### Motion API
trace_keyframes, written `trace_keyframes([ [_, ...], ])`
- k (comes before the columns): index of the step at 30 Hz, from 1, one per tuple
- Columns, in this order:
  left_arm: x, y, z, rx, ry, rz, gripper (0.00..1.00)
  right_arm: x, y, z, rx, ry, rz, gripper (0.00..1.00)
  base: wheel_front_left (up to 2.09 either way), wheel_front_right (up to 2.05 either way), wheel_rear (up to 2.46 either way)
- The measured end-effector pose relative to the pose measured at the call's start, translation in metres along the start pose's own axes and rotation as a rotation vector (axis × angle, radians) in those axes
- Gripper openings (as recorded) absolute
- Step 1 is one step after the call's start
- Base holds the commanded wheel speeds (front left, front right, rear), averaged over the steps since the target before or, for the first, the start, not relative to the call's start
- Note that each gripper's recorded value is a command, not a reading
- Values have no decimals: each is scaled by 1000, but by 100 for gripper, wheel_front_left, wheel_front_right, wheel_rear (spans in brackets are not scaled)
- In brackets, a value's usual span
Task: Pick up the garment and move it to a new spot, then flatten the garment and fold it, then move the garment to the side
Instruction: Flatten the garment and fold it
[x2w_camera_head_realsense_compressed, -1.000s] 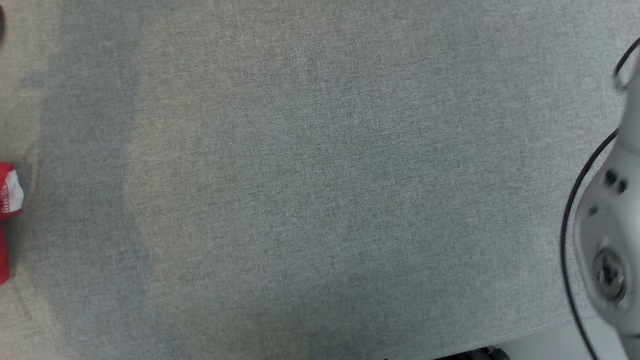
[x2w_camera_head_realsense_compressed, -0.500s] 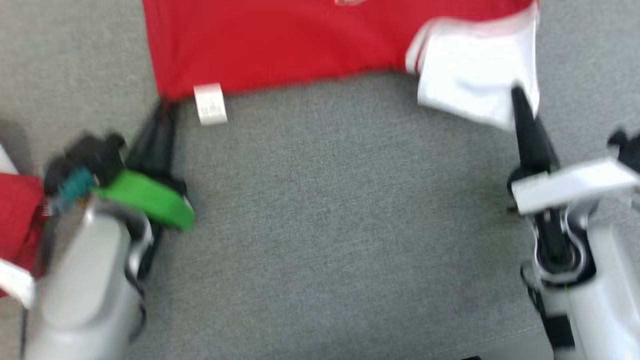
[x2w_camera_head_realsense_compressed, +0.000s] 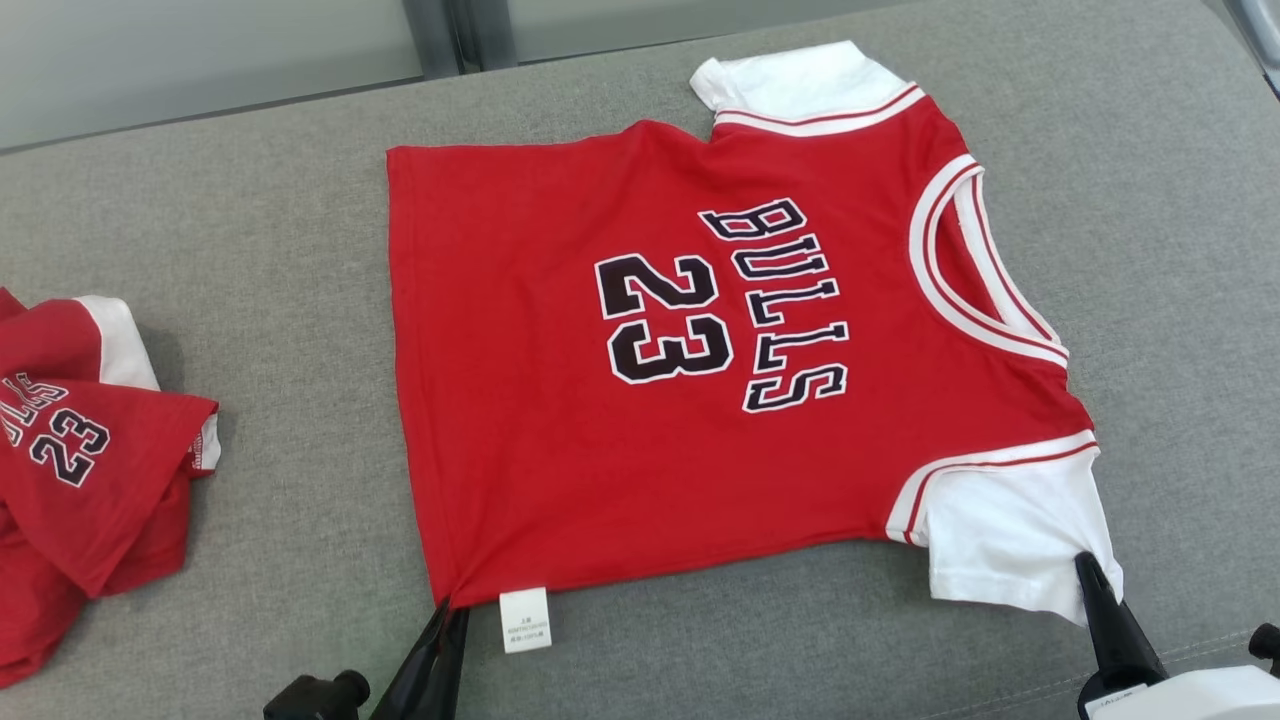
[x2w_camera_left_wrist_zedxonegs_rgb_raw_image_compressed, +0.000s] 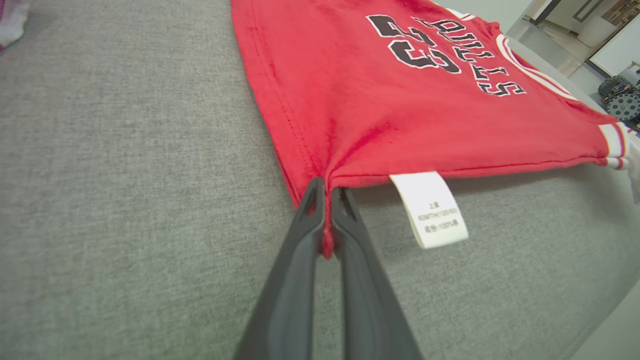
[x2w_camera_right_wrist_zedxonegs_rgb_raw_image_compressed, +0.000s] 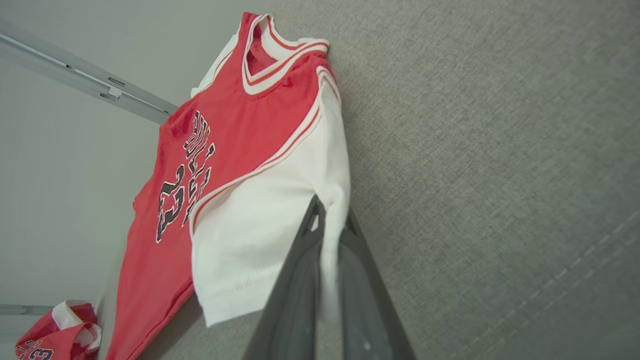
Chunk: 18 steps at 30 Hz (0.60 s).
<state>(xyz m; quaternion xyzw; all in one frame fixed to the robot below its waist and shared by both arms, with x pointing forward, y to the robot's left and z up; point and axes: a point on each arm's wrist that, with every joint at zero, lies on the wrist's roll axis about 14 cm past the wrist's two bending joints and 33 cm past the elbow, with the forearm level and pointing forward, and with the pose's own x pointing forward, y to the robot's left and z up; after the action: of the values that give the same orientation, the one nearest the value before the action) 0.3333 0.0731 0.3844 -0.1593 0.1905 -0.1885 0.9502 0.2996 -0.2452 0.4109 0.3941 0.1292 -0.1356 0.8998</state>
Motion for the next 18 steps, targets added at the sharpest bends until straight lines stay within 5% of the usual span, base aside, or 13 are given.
trace_keyframes([
  [9,30,-31,49,-25,48,-190,0,49,46,37,-122,-12,142,0,0,0,0],
  [18,85,-14,82,39,100,-219,0,127,88,47,-348,97,198,0,0,0,0],
])
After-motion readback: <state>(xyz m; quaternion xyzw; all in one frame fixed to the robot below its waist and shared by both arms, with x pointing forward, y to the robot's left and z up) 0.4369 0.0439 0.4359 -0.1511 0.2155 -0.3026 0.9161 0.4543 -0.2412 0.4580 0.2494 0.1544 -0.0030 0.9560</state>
